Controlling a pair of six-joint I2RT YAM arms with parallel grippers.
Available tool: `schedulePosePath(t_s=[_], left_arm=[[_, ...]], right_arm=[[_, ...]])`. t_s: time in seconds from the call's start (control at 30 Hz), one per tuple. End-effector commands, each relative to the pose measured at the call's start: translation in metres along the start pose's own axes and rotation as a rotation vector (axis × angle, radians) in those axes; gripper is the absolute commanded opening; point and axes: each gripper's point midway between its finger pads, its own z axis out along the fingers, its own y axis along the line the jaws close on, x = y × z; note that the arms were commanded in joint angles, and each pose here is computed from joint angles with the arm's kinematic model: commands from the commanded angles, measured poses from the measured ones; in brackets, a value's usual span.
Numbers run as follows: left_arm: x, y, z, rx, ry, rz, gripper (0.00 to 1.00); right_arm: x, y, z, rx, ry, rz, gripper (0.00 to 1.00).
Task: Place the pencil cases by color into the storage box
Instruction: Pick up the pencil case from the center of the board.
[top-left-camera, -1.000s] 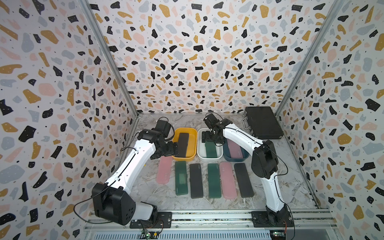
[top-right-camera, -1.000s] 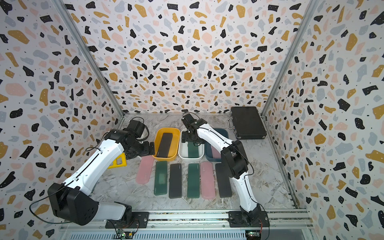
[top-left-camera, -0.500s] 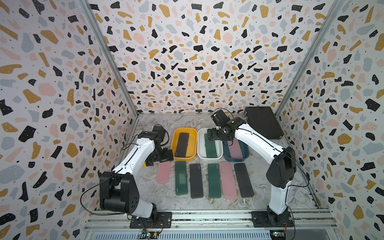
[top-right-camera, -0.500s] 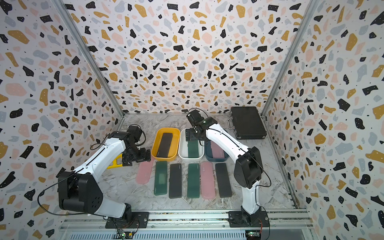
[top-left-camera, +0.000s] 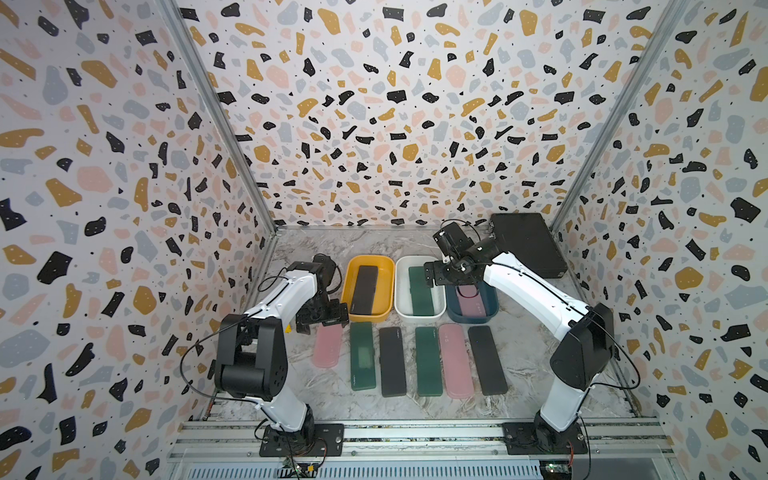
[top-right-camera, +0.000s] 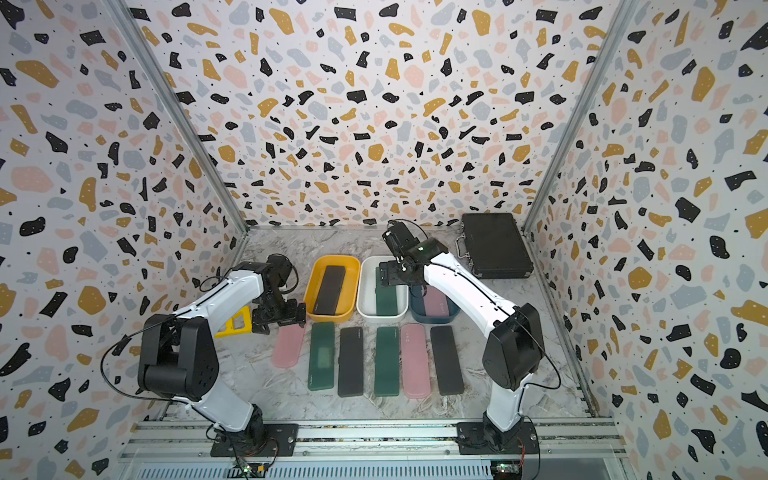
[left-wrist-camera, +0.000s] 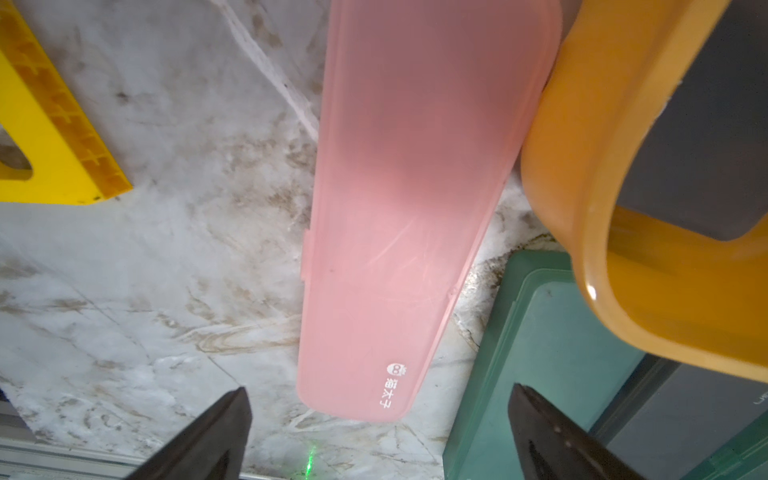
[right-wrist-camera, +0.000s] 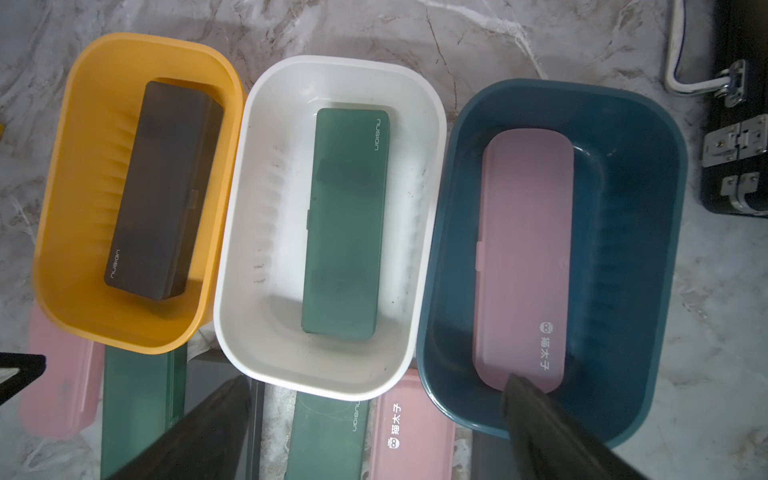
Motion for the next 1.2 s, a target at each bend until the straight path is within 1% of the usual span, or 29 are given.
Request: schedulePosePath(t_s=[0.0,0.3,0.77,1.17], left_arm=[[-0.002,0.003,0.005,-0.010,0.011,0.010,1.00],[-0.004,0.007,0.018,-0.020,0.051,-0.007,1.00],[0.002,0.004,0.040,-0.010,0.117,0.002,1.00],[0.004,0.015,0.056,-0.040,0.169,-0.024,1.00]], right_arm=[[-0.002,-0.006,-0.014,0.001,-0.027,0.001,1.00],[0.002,-0.011,-0.013,-0.001,-0.024,0.014,1.00],[0.003,-0.015,-0.011,-0.014,-0.028,0.033,1.00],[0.004,-0.015,-0.011,-0.020,-0.027,0.036,1.00]])
